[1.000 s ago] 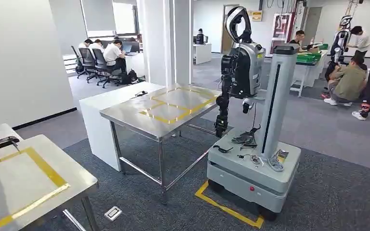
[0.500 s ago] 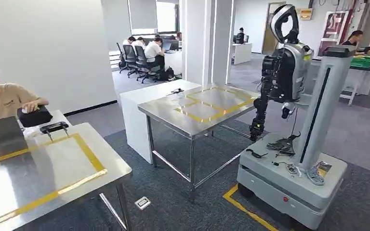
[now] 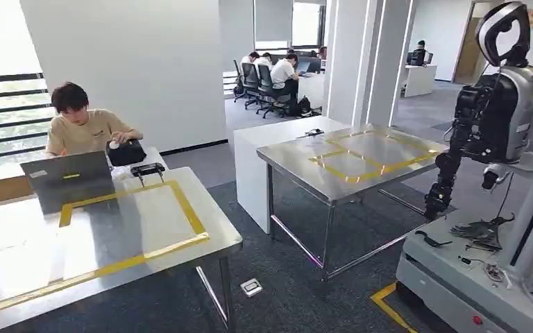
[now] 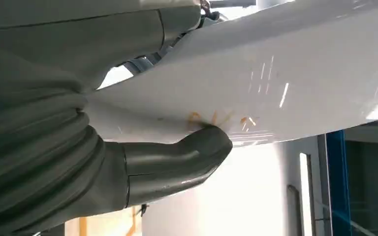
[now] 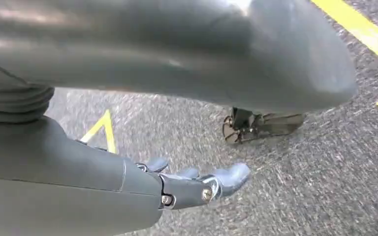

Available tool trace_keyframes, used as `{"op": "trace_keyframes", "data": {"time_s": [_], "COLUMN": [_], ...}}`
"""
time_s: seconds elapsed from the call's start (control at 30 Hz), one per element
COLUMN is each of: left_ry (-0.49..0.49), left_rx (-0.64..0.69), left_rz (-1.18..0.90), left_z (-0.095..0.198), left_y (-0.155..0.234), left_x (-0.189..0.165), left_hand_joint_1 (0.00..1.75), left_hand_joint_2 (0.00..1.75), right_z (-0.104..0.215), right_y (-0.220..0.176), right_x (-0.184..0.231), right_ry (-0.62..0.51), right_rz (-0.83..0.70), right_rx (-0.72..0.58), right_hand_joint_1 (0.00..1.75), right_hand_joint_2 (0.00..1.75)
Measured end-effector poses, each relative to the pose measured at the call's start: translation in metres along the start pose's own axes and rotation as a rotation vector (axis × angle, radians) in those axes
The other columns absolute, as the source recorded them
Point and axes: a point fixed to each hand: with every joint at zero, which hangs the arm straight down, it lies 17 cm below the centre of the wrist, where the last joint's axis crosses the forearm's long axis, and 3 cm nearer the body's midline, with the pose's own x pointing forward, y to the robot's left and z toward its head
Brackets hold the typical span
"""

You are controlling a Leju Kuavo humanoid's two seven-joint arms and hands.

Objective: Take the parts from the cabinet and place them on the table.

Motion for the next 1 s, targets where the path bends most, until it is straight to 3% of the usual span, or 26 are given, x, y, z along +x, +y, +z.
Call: {"op": "trace_keyframes", "data": {"time_s": [1.0], "left_ry": [-0.018], "left_rx": [0.022], "left_rz": [-0.013], "left_z": [-0.009], "left_y": [0.003], "left_x": [0.000], "left_hand_joint_1": [1.75], "left_hand_joint_2": [1.75], "right_z": [-0.001], "right_y": [-0.009], "right_x": [-0.003], "right_ry": [0.047], "right_rz": [-0.021], "right_rx": [-0.040], "right_hand_joint_1": [0.00], "right_hand_joint_2": [0.00]}}
